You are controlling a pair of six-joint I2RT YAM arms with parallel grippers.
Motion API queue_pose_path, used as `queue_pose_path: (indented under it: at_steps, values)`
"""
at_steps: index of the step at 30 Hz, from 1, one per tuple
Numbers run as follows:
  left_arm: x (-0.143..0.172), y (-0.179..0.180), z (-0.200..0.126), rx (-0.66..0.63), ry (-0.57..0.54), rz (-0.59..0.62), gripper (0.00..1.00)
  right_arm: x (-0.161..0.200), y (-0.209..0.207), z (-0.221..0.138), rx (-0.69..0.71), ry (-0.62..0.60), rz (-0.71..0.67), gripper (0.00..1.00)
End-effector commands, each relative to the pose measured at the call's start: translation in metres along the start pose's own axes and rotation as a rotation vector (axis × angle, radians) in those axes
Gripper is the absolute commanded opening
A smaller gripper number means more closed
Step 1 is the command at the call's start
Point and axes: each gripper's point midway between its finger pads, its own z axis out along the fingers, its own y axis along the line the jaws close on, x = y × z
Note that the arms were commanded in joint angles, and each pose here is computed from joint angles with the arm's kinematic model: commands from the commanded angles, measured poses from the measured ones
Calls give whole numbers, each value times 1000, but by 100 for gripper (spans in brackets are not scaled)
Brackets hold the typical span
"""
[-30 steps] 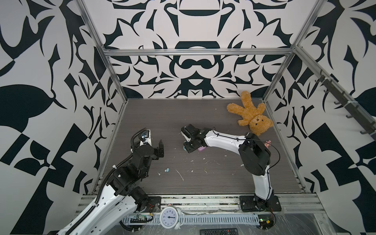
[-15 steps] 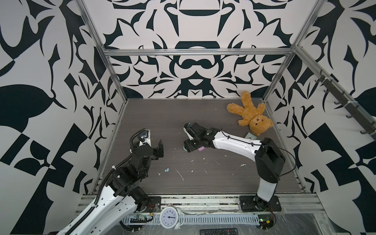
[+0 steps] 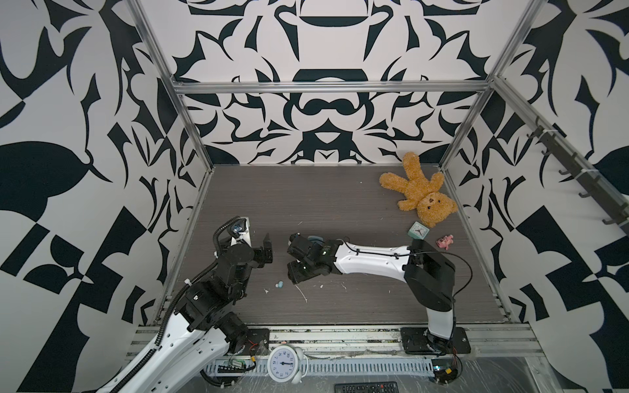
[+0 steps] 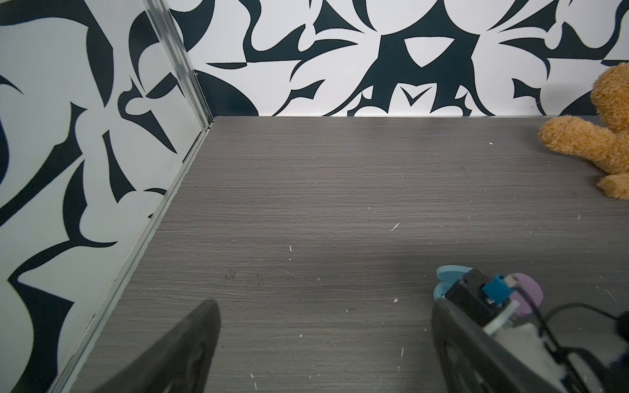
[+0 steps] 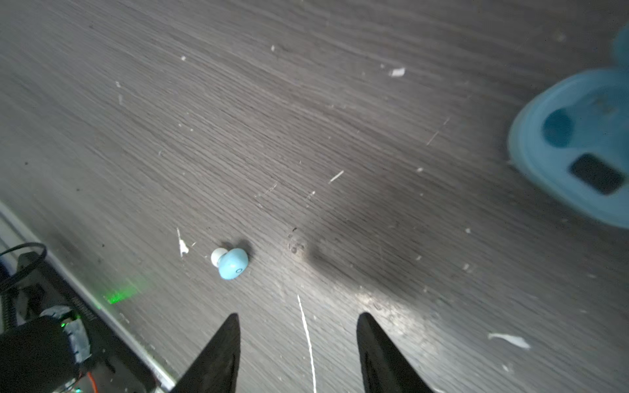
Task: Insert wireless bluetooth earbuds into charging case
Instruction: Pick up the wireless bluetooth earbud from the bottom-center of the table.
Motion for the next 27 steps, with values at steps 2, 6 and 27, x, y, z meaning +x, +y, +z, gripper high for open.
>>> queue_pose_path:
  at_steps: [2, 6, 27]
  values:
    - [-2, 11, -4, -35, -11, -16, 99, -13, 19, -10, -36, -27, 126, 54]
    - [-2, 14, -6, -47, -6, -34, 99, -12, 22, -7, -13, -30, 150, 53]
    - [-10, 22, -14, -45, -45, -84, 99, 0, 49, 10, 8, 36, 126, 41]
